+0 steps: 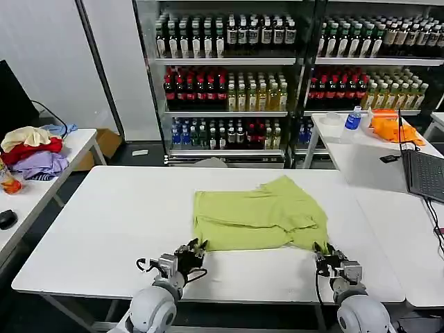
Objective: Fold and organize the clothes.
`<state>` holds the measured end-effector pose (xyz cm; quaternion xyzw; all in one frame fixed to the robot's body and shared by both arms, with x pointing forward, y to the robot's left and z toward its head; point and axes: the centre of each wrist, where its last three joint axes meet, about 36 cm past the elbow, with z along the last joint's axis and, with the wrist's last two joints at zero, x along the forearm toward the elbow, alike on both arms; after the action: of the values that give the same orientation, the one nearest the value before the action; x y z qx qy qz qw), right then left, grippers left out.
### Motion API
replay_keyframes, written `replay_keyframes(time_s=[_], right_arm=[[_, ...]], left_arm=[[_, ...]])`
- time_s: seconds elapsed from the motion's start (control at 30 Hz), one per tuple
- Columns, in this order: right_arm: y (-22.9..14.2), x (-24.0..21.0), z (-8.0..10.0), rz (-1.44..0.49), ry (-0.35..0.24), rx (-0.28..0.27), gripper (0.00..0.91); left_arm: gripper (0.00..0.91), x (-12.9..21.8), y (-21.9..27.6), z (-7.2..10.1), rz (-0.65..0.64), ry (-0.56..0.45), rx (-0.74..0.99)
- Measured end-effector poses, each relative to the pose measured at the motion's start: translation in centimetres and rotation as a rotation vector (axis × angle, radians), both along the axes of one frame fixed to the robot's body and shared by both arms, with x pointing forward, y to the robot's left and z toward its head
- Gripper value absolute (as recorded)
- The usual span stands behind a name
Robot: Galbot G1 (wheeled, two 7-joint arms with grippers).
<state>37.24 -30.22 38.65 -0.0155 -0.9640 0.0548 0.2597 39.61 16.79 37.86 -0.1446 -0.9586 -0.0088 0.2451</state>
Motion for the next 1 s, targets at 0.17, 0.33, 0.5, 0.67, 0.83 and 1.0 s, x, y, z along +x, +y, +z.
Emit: replay_keyframes(time_s=[0.17, 0.33, 0.5, 0.67, 0.83, 1.0], right_arm=[[-0.1, -0.4, 0.3, 0.000, 0.003, 0.003, 0.000], [-0.2, -1.3, 0.8, 0.010, 0.004, 0.003, 0.000], [-0.1, -2.9, 1.6, 0.018, 0.005, 0.003, 0.000], [0.6, -4.9, 2.4, 0.031, -0.001, 0.003, 0.000], [0.9, -6.8, 3.3, 0.040, -0.001, -0.011, 0.000], [1.3, -8.7, 4.1, 0.049, 0.009, -0.026, 0.000]], left_arm=[[0.040, -0.2, -0.1, -0.2, -0.007, 0.009, -0.006], [0.040, -0.5, 0.0, 0.0, -0.008, 0.009, -0.009], [0.040, -1.1, 0.5, 0.3, -0.006, 0.005, -0.007], [0.040, -2.2, 1.0, 0.9, -0.005, -0.002, -0.004], [0.030, -3.8, 1.6, 1.3, -0.006, -0.003, -0.004], [0.030, -5.8, 2.0, 1.8, -0.011, -0.004, -0.008]])
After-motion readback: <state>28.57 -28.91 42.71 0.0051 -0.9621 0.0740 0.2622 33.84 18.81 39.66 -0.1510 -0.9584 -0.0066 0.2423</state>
